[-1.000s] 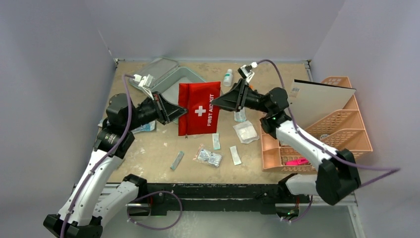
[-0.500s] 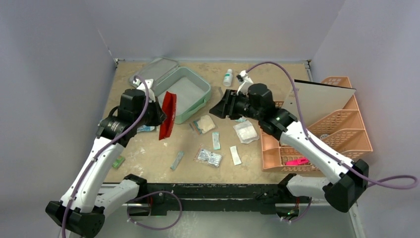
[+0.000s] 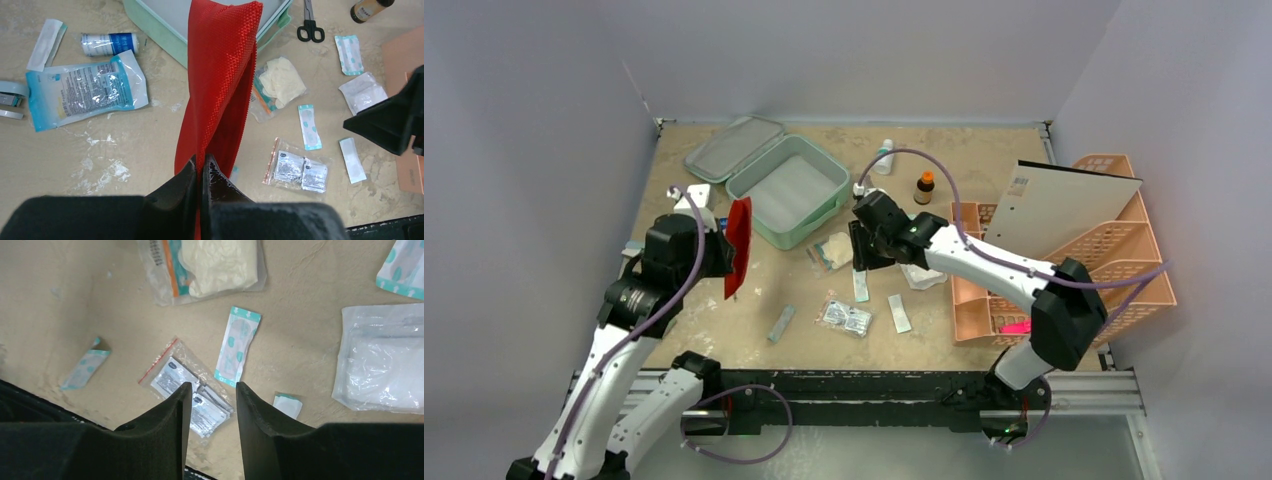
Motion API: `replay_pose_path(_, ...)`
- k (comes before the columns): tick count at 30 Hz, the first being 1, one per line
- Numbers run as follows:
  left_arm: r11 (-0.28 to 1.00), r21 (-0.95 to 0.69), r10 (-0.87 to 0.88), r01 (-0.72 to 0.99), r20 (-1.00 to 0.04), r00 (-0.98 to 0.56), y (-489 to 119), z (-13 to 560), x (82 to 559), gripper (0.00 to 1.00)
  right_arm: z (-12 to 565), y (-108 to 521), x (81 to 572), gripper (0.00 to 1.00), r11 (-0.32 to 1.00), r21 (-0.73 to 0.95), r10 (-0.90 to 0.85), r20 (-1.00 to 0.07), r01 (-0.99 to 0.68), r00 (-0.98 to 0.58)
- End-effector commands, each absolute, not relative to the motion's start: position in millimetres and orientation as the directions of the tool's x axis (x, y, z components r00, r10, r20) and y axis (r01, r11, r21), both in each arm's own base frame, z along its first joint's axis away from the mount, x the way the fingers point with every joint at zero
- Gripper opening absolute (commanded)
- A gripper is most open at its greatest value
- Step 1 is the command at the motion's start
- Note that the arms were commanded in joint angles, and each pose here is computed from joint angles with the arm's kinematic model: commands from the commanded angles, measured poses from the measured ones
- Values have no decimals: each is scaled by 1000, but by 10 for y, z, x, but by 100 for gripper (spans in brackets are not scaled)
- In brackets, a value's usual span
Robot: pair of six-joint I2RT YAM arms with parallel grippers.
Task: Organize the medicine kit
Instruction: Pick up the medical item at the center of the board.
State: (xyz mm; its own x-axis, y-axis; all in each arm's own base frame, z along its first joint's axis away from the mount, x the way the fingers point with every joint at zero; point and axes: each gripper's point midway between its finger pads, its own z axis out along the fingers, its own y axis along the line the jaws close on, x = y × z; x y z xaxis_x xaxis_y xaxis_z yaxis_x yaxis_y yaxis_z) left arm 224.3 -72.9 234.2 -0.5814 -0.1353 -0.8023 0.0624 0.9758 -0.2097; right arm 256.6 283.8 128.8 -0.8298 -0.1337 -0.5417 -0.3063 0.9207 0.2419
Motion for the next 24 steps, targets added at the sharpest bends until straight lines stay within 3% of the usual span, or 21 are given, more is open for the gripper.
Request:
replay_pose_path(1, 977, -195, -126, 84, -851, -510, -699, 2446, 2277, 0, 1188, 2830, 2634, 40, 935, 201, -142, -541, -292, -829)
replay_pose_path(12, 976, -195, -120, 94, -850, -512, -701, 2438, 2238, 0, 720, 2930, 2640, 35, 939, 201, -155, -478, -279, -865)
replay_pose_path(24, 974, -194, -111, 118, -861, -497, -724, 2476, 2245, 0, 733, 2932, 2653, 27, 937, 193, -169, -478, -291, -862)
